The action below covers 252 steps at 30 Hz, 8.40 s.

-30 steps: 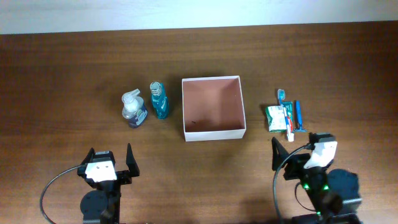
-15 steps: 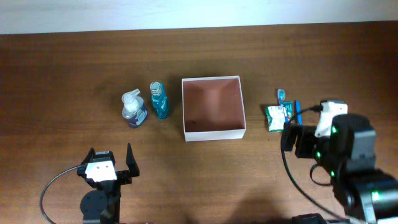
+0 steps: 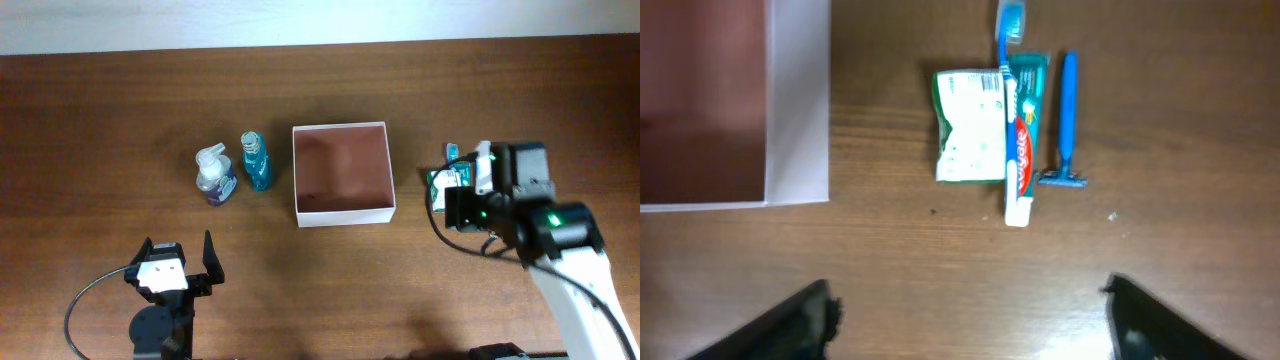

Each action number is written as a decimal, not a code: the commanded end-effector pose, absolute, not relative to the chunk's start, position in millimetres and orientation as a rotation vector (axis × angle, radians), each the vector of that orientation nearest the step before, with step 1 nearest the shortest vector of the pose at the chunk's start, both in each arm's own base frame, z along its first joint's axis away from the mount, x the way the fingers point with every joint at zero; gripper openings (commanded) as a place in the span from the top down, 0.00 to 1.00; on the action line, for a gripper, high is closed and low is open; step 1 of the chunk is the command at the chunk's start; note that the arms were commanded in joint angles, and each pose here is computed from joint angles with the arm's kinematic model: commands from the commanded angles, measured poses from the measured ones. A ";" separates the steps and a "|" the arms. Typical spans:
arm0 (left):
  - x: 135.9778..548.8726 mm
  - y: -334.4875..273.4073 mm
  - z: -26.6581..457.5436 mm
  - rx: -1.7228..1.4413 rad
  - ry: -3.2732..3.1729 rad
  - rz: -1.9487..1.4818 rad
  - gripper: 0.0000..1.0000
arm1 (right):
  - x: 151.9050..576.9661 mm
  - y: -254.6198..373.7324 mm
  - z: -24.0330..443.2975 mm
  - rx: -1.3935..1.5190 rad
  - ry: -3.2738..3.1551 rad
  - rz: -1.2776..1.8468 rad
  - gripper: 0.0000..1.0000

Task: Pack container
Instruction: 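Move the right gripper over the green Dettol soap bar, then lower the right gripper and grasp the green Dettol soap bar, then lift the soap bar and carry it left over the pink box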

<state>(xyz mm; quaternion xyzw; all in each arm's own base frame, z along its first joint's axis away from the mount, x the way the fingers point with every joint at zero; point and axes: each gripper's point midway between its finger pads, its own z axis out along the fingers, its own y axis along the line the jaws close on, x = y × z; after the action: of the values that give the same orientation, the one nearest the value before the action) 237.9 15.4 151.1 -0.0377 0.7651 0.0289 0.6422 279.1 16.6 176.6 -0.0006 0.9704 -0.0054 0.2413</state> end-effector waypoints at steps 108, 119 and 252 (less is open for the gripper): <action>238.5 13.6 149.3 -0.064 1.742 0.066 0.01 | 370.7 24.4 27.8 -0.108 2.874 0.045 0.14; 238.5 13.6 149.3 -0.064 1.742 0.066 0.01 | 363.2 29.2 14.4 -0.113 2.876 0.089 0.14; 238.5 13.6 149.3 -0.064 1.742 0.066 0.01 | 427.9 198.9 10.2 -0.088 2.920 -0.015 0.64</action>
<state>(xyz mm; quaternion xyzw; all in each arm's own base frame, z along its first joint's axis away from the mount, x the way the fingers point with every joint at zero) 237.9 15.4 151.1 -0.0377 0.7651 0.0289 0.6422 426.7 202.6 13.5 -0.0364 0.9932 0.0036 0.1101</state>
